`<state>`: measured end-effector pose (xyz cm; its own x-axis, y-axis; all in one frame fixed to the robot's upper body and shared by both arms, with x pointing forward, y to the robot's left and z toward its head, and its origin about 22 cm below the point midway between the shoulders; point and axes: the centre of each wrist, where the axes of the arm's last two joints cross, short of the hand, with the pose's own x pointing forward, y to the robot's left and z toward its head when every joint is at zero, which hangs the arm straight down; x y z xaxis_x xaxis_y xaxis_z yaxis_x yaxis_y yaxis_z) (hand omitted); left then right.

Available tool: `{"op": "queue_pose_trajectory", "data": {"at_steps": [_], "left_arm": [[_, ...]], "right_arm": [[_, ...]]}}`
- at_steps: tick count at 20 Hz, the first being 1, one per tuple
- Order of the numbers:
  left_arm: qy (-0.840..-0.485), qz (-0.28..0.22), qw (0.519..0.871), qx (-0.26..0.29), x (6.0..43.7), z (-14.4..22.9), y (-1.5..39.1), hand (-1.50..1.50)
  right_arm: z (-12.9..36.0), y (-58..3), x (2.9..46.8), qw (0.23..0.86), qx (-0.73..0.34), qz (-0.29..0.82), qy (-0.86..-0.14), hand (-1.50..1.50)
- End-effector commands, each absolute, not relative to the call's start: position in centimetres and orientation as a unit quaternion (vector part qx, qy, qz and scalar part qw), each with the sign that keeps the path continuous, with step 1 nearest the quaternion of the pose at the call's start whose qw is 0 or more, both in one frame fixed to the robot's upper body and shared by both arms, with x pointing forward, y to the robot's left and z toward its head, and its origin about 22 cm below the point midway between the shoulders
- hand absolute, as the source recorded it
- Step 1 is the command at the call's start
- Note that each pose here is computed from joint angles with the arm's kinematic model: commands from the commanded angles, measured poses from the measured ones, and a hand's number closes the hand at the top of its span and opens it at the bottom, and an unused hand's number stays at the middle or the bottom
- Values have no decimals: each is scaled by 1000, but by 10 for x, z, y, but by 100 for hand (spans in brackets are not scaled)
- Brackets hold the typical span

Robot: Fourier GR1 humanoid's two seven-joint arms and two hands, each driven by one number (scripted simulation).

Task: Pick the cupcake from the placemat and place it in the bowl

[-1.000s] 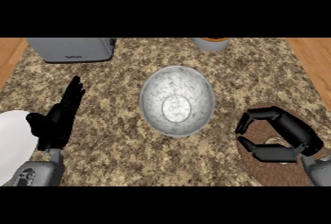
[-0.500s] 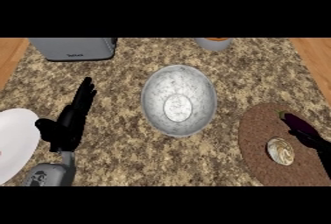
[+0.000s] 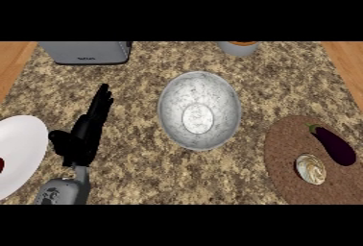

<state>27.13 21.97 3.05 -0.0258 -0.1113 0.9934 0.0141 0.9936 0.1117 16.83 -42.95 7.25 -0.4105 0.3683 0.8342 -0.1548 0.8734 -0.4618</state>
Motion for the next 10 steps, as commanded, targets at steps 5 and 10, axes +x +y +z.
{"op": "queue_pose_trajectory", "data": {"at_steps": [5, 10], "left_arm": [[-712, -46, 700, 31, 271, 26, 209, 0], [-713, -51, 699, 30, 267, 27, 209, 0]], "right_arm": [[105, -417, 180, 624, -92, 316, -708, -150], [104, -417, 195, 664, -102, 360, -648, -150]]}}
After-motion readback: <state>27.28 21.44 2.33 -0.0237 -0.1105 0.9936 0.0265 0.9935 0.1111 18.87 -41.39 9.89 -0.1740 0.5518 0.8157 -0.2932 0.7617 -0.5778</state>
